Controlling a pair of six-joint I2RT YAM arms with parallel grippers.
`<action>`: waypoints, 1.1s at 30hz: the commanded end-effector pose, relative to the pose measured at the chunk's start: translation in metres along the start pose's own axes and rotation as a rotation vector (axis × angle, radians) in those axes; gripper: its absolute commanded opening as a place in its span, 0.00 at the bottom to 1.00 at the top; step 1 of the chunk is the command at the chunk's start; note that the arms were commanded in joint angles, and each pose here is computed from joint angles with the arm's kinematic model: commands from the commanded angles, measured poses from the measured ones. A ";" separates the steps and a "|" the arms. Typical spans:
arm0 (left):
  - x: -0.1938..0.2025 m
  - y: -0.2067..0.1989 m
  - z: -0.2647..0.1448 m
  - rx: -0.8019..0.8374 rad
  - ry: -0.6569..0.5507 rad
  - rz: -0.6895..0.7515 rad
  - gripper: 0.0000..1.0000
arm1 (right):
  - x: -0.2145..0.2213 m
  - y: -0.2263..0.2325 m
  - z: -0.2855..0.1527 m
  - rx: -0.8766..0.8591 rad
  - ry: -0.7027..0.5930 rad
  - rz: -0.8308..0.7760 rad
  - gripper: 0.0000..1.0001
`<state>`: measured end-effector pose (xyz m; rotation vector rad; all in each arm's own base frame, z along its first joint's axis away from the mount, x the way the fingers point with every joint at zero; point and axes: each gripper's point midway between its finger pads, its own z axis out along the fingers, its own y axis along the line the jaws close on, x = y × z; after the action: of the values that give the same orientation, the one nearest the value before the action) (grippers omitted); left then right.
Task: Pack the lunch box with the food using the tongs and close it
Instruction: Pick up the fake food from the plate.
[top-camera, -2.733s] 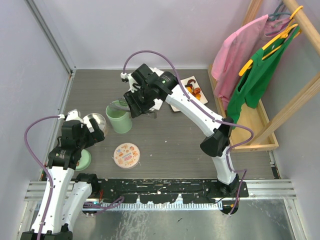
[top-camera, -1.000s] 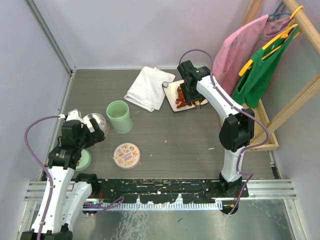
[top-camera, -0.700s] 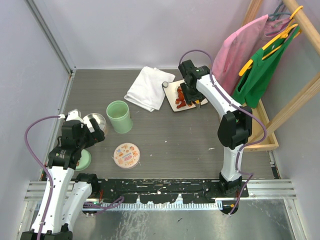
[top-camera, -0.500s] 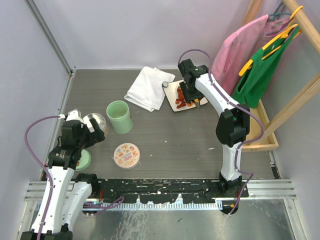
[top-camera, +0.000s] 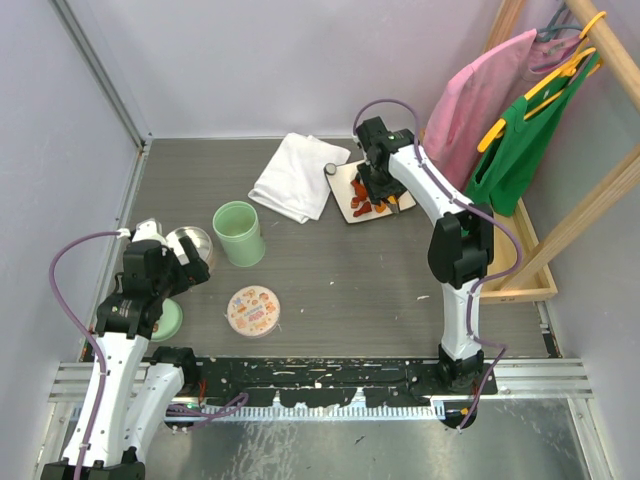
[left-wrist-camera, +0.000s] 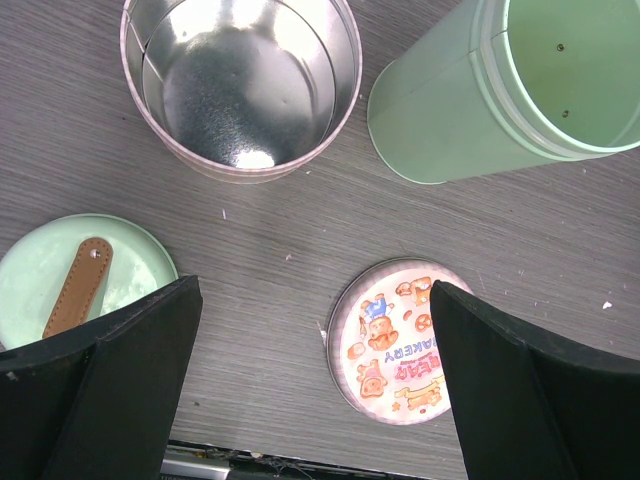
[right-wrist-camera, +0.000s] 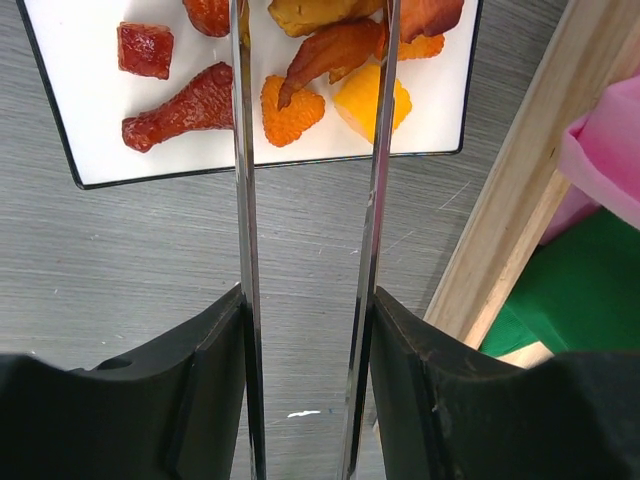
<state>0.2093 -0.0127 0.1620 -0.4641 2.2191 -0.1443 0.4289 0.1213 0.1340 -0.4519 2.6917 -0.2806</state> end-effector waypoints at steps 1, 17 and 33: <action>-0.012 -0.007 0.000 0.027 -0.041 0.004 0.98 | -0.022 -0.001 -0.016 -0.042 -0.088 0.007 0.52; -0.011 -0.007 0.000 0.030 -0.037 0.005 0.98 | -0.022 -0.002 -0.006 -0.042 -0.069 0.006 0.48; -0.011 -0.008 0.000 0.033 -0.038 0.004 0.98 | -0.023 -0.004 -0.026 -0.062 -0.091 0.028 0.49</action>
<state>0.2095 -0.0133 0.1610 -0.4629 2.2253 -0.1471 0.4341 0.1254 0.1333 -0.4623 2.6990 -0.2062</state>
